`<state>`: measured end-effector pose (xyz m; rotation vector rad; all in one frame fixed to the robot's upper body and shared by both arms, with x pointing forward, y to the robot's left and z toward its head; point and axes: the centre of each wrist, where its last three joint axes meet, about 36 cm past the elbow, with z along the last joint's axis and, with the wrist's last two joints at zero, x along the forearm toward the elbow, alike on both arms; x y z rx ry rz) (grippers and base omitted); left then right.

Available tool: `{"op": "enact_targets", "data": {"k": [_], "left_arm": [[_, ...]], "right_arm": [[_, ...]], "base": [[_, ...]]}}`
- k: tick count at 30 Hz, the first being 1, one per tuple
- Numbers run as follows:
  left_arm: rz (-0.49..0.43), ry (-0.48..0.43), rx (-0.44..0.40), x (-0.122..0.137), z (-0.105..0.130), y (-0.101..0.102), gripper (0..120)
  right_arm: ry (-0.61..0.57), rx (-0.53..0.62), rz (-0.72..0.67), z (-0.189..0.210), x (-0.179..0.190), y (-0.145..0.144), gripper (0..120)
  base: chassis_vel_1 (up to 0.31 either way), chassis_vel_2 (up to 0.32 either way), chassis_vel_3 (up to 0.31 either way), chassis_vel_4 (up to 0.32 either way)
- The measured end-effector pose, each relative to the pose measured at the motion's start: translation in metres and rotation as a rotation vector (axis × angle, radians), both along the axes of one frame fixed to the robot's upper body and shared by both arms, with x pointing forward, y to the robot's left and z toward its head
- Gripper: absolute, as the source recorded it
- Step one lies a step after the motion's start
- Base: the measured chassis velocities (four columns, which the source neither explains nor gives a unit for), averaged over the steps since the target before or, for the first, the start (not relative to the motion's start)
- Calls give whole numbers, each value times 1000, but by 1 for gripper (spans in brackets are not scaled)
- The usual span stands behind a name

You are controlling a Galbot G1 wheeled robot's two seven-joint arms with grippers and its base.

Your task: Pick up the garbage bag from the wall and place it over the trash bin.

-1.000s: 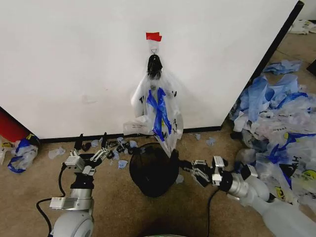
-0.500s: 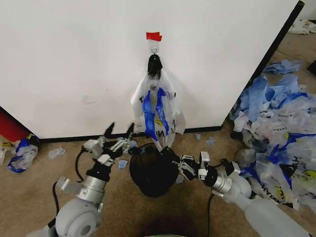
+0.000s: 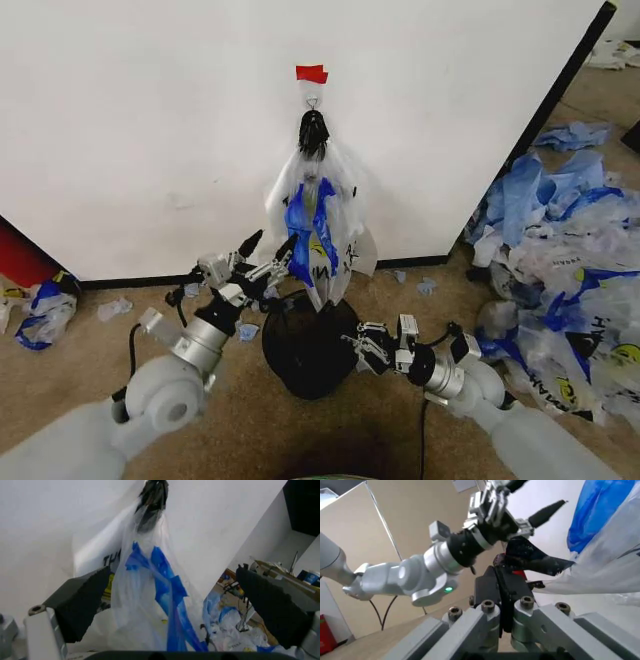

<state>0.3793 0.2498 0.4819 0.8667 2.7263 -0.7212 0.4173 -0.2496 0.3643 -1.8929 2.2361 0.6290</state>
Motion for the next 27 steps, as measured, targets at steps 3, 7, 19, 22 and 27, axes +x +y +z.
{"op": "enact_targets", "data": {"k": [3,7,19,22,27], "left_arm": [[-22,19,-16,1,0,1,99],[-67,68,-36,4,-2,-3,98],[-198,142,-15,26,10,7,99],[-213,154,-2,31,15,12,99],[-229,168,16,50,26,21,99]], "right_arm": [[2,-2,6,-1,0,1,0],[6,-3,7,-3,-1,2,0],[11,-9,11,-9,-4,4,0],[10,-10,11,-9,-4,4,0],[9,-11,11,-11,-4,3,0]], "base": [[0,0,0,0],[0,0,0,0],[0,0,0,0],[0,0,0,0],[0,0,0,0]]}}
